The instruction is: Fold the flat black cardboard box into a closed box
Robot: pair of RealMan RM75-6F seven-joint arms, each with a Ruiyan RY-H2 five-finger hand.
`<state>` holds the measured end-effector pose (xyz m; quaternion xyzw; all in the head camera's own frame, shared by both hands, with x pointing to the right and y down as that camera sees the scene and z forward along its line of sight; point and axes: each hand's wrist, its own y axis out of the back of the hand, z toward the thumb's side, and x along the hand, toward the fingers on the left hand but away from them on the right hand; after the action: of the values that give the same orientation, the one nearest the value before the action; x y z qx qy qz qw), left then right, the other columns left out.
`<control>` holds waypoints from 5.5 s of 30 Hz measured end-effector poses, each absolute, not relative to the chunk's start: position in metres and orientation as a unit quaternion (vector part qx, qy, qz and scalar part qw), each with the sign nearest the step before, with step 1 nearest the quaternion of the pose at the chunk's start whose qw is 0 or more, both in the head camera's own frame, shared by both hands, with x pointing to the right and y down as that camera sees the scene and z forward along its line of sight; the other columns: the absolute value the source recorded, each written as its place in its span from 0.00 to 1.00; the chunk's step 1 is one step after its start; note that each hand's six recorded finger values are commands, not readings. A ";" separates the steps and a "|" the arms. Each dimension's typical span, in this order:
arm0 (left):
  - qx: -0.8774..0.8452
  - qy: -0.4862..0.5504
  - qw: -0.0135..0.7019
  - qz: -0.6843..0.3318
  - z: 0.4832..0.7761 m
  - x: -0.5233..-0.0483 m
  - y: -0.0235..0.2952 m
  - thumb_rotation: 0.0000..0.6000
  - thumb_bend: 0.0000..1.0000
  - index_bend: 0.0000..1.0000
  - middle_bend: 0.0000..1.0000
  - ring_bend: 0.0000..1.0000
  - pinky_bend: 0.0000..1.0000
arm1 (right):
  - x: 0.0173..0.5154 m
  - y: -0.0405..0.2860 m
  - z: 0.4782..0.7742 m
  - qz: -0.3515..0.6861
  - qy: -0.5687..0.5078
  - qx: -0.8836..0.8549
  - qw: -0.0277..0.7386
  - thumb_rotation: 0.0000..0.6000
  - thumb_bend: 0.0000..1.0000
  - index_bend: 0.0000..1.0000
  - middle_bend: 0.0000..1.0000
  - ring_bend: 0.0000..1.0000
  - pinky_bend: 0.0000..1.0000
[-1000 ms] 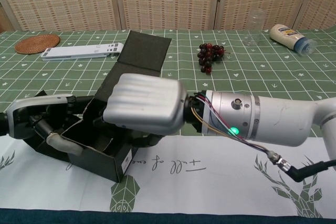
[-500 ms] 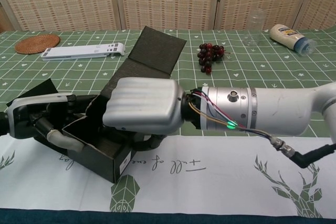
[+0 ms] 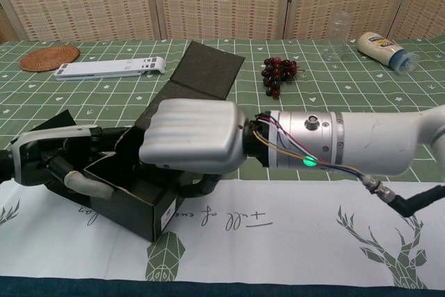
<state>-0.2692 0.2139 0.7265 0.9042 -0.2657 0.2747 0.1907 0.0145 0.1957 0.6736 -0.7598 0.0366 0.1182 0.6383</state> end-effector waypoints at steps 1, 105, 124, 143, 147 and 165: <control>0.904 -0.267 0.191 0.275 0.727 -0.269 0.214 1.00 0.10 0.11 0.14 0.66 0.86 | 0.015 0.196 0.674 0.120 0.038 -0.759 0.638 1.00 0.45 0.61 0.61 0.76 1.00; 0.887 -0.347 0.078 0.295 0.660 -0.321 0.193 1.00 0.10 0.00 0.00 0.57 0.84 | 0.084 0.175 0.699 0.376 -0.188 -0.907 0.011 1.00 0.00 0.00 0.06 0.70 1.00; 0.886 -0.353 0.081 0.290 0.656 -0.327 0.193 1.00 0.10 0.00 0.00 0.57 0.84 | 0.044 0.187 0.719 0.373 -0.226 -0.900 0.021 1.00 0.00 0.00 0.11 0.70 1.00; 0.875 -0.384 0.062 0.287 0.650 -0.336 0.183 1.00 0.10 0.00 0.00 0.57 0.85 | 0.056 0.163 0.716 0.366 -0.310 -0.875 0.065 1.00 0.22 0.43 0.50 0.80 1.00; 0.870 -0.399 0.039 0.286 0.646 -0.339 0.175 1.00 0.10 0.00 0.00 0.57 0.85 | 0.082 0.151 0.707 0.363 -0.334 -0.868 0.055 1.00 0.23 0.43 0.51 0.80 1.00; 0.813 -0.503 -0.053 0.287 0.650 -0.364 0.148 1.00 0.10 0.00 0.00 0.57 0.85 | 0.159 0.126 0.660 0.286 -0.430 -0.855 -0.050 1.00 0.24 0.43 0.52 0.80 1.00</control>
<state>-0.3641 0.1479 0.6498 0.8133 -0.5032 0.2874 -0.0529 0.1591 0.1261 0.6601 -0.8547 -0.4303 0.2860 -0.0500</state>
